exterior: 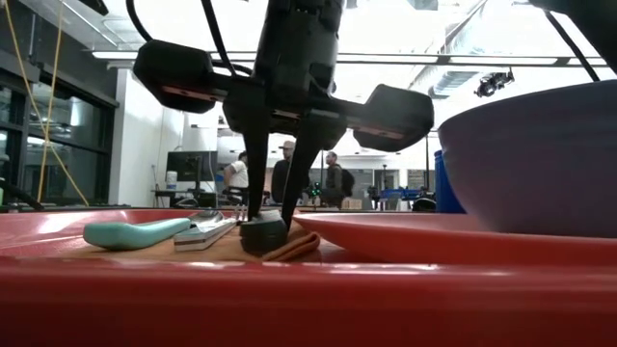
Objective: Set up tray
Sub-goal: Adjust the black bread knife
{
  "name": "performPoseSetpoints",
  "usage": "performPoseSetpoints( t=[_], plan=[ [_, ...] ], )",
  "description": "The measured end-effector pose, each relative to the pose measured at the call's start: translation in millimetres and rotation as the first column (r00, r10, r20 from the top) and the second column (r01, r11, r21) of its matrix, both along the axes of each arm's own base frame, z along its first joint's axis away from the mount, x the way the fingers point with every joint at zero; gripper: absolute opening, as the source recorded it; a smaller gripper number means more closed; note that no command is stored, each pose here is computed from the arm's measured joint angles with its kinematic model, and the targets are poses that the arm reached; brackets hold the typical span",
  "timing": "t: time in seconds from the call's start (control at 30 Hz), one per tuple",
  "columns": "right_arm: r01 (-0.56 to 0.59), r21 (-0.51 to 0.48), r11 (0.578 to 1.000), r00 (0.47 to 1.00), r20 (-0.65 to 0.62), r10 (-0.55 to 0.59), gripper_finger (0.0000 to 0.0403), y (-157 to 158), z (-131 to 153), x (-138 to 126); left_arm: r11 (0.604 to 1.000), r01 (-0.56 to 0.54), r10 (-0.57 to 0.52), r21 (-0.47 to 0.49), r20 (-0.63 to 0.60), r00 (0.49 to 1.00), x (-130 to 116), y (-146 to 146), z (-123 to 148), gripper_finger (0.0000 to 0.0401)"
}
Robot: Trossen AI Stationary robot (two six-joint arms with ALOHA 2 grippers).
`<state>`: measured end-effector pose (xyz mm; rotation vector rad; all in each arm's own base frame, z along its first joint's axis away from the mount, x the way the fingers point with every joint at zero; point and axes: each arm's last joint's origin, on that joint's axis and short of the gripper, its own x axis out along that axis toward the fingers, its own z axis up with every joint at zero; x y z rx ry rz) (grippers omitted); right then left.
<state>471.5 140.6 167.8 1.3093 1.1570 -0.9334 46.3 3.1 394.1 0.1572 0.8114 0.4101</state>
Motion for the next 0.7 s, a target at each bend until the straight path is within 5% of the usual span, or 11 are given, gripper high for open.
performPoseSetpoints(
  t=[0.7],
  plan=[
    [-0.022, -0.023, 0.999, 1.000, -0.015, 0.022, 0.0057, -10.1, 0.2, 0.5, 1.000, 0.002, -0.002, -0.016, 0.041, 0.999, -12.2, 3.7, 0.5, 0.0186]
  ],
)
